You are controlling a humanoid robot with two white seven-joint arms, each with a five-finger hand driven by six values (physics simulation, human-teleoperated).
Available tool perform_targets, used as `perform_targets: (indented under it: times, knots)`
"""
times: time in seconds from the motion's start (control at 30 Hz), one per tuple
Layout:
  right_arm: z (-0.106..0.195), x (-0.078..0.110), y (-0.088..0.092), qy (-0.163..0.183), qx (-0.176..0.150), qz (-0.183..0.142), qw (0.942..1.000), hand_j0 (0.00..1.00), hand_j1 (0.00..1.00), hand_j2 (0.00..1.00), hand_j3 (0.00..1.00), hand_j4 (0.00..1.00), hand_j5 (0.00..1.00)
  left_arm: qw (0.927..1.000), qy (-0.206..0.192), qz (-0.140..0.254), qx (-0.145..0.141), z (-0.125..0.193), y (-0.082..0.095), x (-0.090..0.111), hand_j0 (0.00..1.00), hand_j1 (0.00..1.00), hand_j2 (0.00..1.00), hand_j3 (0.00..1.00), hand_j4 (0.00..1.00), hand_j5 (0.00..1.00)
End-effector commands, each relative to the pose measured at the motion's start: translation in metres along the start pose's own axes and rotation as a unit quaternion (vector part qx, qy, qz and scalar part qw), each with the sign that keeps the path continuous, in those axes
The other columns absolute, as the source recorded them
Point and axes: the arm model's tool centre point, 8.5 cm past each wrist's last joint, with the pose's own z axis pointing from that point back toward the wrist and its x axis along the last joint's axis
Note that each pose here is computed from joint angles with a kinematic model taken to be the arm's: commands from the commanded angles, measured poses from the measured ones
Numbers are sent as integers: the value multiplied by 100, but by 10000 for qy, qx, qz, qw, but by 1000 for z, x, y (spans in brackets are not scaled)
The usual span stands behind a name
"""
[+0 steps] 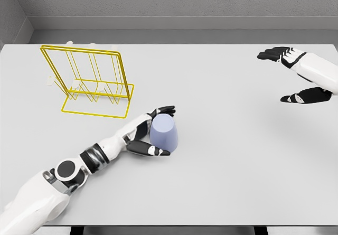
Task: Place the cup on the cup holder with both arms
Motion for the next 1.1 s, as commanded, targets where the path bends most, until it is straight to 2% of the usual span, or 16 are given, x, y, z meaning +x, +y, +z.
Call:
perform_targets:
  times: [0.0, 0.1, 0.4, 0.53, 0.8, 1.0, 1.07]
  knots:
    - [0, -1, 0, 3, -21, -36, 10000, 100, 100, 100, 100, 100, 100, 10000, 6, 44, -7, -1, -1, 0, 78, 78, 78, 78, 78, 78]
    - [1, -1, 0, 10, -21, -41, 10000, 100, 100, 100, 100, 100, 100, 10000, -5, 43, -9, -1, -1, 0, 64, 64, 64, 64, 64, 64]
    - [1, -1, -1, 13, -16, -36, 10000, 100, 100, 100, 100, 100, 100, 10000, -28, 41, 48, -1, 4, 2, 64, 64, 64, 64, 64, 64]
    - [1, -1, 0, 10, -21, -41, 10000, 100, 100, 100, 100, 100, 100, 9999, -129, 8, 46, -2, 6, 9, 65, 65, 65, 65, 65, 65]
    - [0, -1, 0, 4, -21, -36, 10000, 100, 100, 100, 100, 100, 100, 9986, -464, -218, -126, -6, 6, 40, 65, 65, 65, 65, 65, 65]
    - [1, -1, -1, 7, -17, -31, 10000, 100, 100, 100, 100, 100, 100, 9960, -642, -524, -346, 11, 3, 68, 66, 66, 66, 66, 66, 66]
    - [0, -1, 0, 4, -21, -36, 10000, 100, 100, 100, 100, 100, 100, 9952, -694, -618, -311, 18, 8, 76, 66, 66, 66, 66, 66, 66]
